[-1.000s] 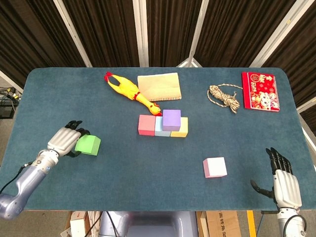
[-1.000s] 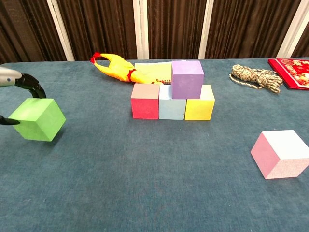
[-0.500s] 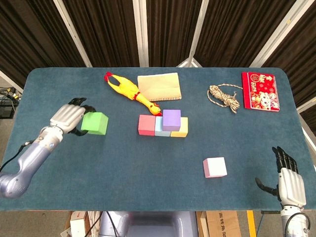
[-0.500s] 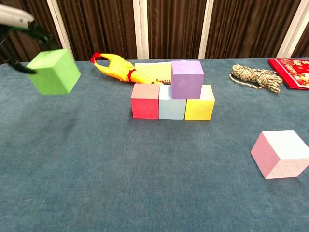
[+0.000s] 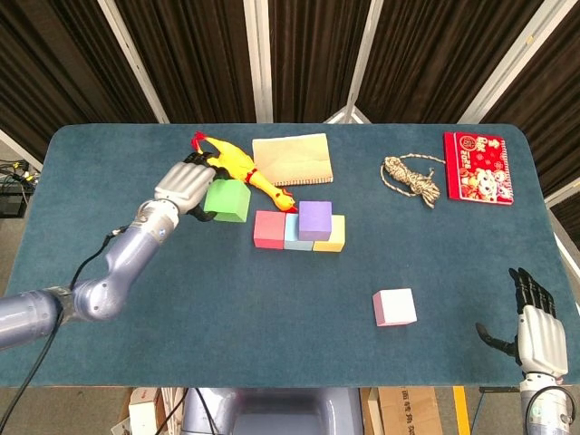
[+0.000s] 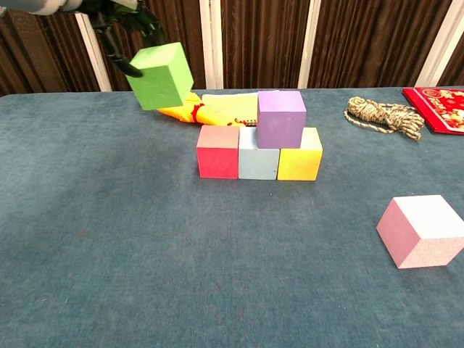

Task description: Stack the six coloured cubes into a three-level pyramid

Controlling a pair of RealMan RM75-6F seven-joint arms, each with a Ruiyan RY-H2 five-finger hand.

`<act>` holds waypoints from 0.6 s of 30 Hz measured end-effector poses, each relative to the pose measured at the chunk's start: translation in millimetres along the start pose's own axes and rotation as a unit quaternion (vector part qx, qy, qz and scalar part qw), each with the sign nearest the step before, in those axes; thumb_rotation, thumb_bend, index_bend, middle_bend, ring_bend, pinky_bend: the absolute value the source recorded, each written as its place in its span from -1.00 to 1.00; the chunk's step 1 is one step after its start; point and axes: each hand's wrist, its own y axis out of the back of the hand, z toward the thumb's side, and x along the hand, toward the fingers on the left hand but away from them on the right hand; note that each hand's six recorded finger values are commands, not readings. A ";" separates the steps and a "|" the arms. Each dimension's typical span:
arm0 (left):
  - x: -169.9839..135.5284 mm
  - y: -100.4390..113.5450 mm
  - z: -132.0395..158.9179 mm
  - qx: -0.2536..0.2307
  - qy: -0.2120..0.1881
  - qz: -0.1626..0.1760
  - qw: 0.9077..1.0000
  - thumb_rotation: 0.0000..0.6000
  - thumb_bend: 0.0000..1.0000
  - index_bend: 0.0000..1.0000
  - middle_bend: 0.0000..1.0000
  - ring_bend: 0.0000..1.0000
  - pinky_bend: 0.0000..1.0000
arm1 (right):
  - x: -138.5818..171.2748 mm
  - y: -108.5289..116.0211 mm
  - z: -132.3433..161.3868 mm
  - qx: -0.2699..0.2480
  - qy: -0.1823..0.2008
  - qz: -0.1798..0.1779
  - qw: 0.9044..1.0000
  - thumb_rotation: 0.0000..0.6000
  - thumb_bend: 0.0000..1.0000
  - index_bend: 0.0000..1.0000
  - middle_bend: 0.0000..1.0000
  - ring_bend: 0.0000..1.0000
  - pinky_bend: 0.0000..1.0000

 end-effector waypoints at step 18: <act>20.9 2.4 41.1 0.016 0.032 -0.048 0.998 1.00 -0.12 -0.36 -0.44 -0.95 -1.00 | -6.3 -4.6 -3.3 0.005 -0.009 0.003 1.000 1.00 -0.50 -0.87 -0.95 -1.00 -1.00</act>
